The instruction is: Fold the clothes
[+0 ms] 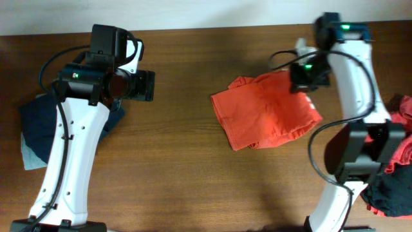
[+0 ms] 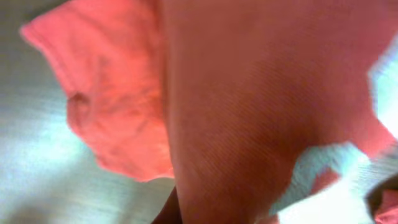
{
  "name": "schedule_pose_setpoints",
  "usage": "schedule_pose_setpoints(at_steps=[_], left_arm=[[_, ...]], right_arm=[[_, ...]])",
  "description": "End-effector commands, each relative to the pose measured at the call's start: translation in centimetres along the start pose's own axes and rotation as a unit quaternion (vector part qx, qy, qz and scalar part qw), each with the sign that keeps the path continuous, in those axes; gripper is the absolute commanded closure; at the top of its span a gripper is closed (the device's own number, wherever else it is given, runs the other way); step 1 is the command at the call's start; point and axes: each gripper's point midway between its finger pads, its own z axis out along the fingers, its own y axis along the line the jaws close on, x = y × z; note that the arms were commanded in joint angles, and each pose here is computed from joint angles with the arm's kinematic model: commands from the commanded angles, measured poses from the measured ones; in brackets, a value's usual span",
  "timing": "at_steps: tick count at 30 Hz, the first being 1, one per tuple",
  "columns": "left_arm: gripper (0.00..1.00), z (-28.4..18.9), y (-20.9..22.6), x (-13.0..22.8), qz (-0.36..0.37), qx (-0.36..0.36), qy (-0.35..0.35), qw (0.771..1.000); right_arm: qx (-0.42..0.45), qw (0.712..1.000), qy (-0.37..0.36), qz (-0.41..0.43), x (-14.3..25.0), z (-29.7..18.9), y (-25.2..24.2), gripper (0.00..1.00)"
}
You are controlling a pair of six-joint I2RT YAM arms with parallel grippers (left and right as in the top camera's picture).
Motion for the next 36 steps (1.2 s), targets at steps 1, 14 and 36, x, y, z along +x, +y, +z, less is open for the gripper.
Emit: schedule_pose_setpoints(at_steps=[1,14,36], left_arm=[[0.20,-1.4,0.5,-0.4,0.005,-0.009,-0.019,1.000],[0.20,-1.5,0.6,-0.3,0.005,-0.009,-0.017,1.000],[0.19,-1.5,1.6,-0.5,-0.007,-0.016,-0.022,1.000]], right_arm=[[0.038,0.998,-0.002,-0.053,0.1,-0.1,4.7,0.96],[0.086,0.980,0.040,-0.173,2.2,6.7,15.4,0.96],[0.205,0.978,-0.014,0.028,-0.4,-1.6,-1.5,0.96]])
